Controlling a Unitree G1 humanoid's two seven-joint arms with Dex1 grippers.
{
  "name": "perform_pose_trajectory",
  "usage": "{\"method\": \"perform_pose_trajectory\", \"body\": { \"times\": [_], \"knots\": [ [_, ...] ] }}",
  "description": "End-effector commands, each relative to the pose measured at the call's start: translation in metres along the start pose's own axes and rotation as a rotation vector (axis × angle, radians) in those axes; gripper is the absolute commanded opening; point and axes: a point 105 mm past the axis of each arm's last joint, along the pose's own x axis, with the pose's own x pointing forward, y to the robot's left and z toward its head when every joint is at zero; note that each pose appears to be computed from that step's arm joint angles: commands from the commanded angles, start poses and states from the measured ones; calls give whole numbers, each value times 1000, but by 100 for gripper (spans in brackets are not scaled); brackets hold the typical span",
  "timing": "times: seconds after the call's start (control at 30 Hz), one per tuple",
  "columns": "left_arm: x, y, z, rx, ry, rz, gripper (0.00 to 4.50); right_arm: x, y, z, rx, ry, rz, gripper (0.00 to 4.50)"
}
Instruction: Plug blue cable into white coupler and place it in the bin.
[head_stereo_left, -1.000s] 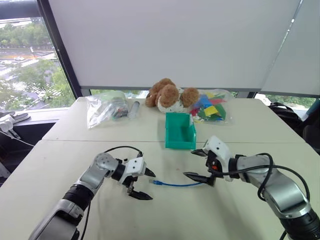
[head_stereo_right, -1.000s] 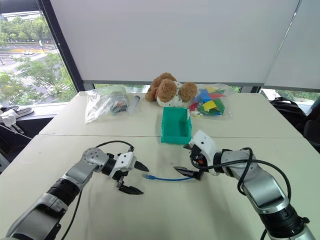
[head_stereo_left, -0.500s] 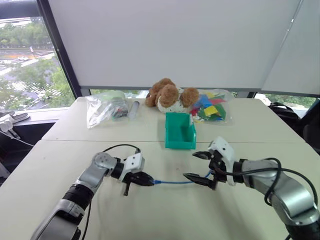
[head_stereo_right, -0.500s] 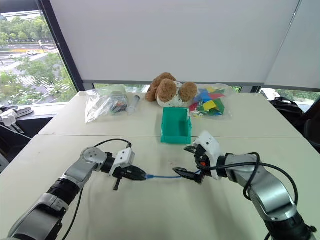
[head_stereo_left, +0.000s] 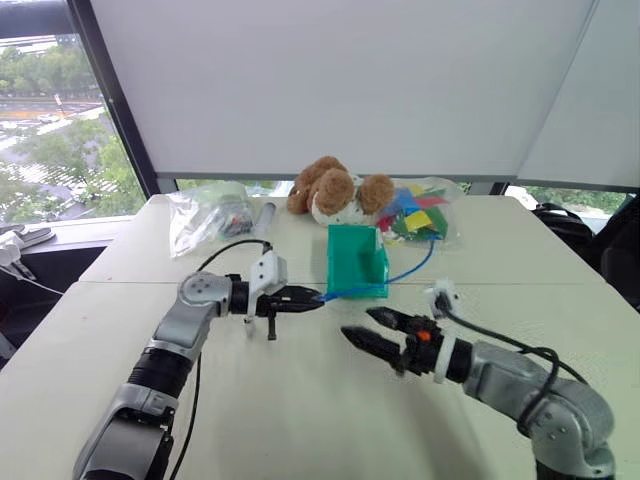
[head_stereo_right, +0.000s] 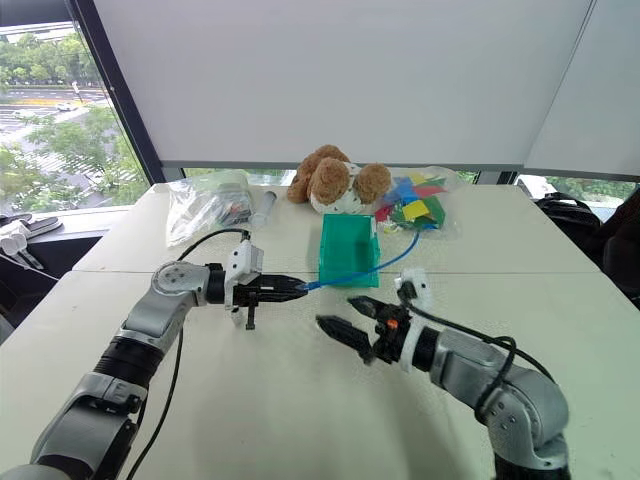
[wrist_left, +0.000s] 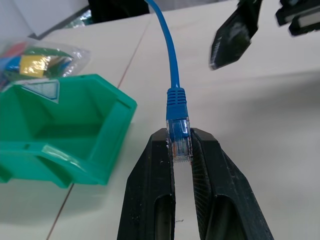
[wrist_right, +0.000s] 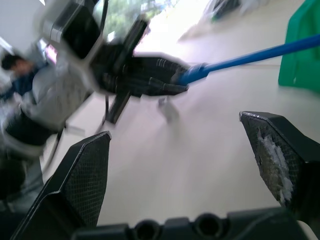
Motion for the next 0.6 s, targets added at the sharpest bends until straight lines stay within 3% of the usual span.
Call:
{"method": "perform_pose_trajectory", "body": {
  "times": [0.03,0.3,0.6],
  "knots": [
    [1,6,23,70,-58,21,4,10,4,8,67,-49,20,450],
    [1,7,28,88,-69,30,4,34,4,7,203,-87,11,450],
    [2,4,28,90,-68,27,4,45,3,11,215,-89,11,450]
  ]
}}
